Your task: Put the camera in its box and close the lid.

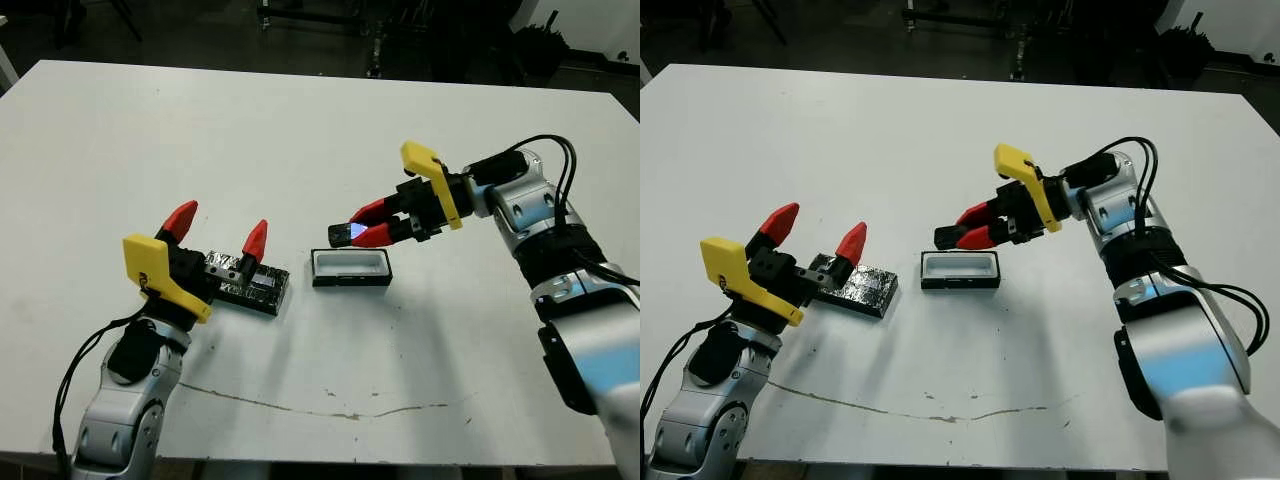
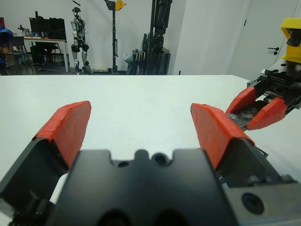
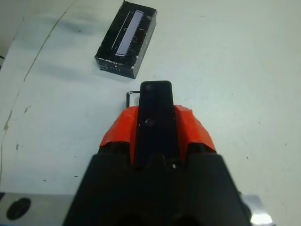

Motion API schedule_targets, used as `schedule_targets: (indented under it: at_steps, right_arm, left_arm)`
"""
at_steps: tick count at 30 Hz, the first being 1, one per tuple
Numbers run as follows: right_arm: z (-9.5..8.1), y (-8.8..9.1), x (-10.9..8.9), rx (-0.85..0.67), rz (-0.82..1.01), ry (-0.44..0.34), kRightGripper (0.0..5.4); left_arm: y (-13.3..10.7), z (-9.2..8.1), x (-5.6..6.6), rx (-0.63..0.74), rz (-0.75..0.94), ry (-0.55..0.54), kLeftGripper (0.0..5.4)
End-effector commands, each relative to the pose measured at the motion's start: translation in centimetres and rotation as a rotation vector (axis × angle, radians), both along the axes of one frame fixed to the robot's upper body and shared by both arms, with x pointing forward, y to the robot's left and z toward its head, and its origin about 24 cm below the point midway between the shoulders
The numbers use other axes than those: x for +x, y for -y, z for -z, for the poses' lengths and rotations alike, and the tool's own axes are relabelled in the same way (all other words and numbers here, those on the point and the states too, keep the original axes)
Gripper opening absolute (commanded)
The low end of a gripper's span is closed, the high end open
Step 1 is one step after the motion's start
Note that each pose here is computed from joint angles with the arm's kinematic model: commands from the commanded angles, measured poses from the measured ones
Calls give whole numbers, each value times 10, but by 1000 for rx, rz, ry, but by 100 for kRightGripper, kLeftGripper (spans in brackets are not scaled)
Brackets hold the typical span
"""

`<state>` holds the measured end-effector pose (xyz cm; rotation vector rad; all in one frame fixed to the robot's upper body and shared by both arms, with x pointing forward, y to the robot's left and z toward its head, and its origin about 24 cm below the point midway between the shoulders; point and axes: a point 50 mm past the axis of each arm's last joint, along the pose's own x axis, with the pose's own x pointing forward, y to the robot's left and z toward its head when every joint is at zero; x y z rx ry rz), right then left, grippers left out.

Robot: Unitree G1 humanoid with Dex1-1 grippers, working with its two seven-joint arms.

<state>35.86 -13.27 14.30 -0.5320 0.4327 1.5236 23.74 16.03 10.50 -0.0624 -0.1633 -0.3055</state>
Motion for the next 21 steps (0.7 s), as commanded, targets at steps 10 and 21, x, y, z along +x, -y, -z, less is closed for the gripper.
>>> schedule_targets:
  at_steps: [10,21]
  right_arm:
    - [16,-6,-3,-67,-2,-43,170]
    - [25,-6,-5,-87,1,-45,170]
  left_arm:
    - [0,4,-3,0,-3,-24,540]
    - [-1,5,-3,-3,5,-21,540]
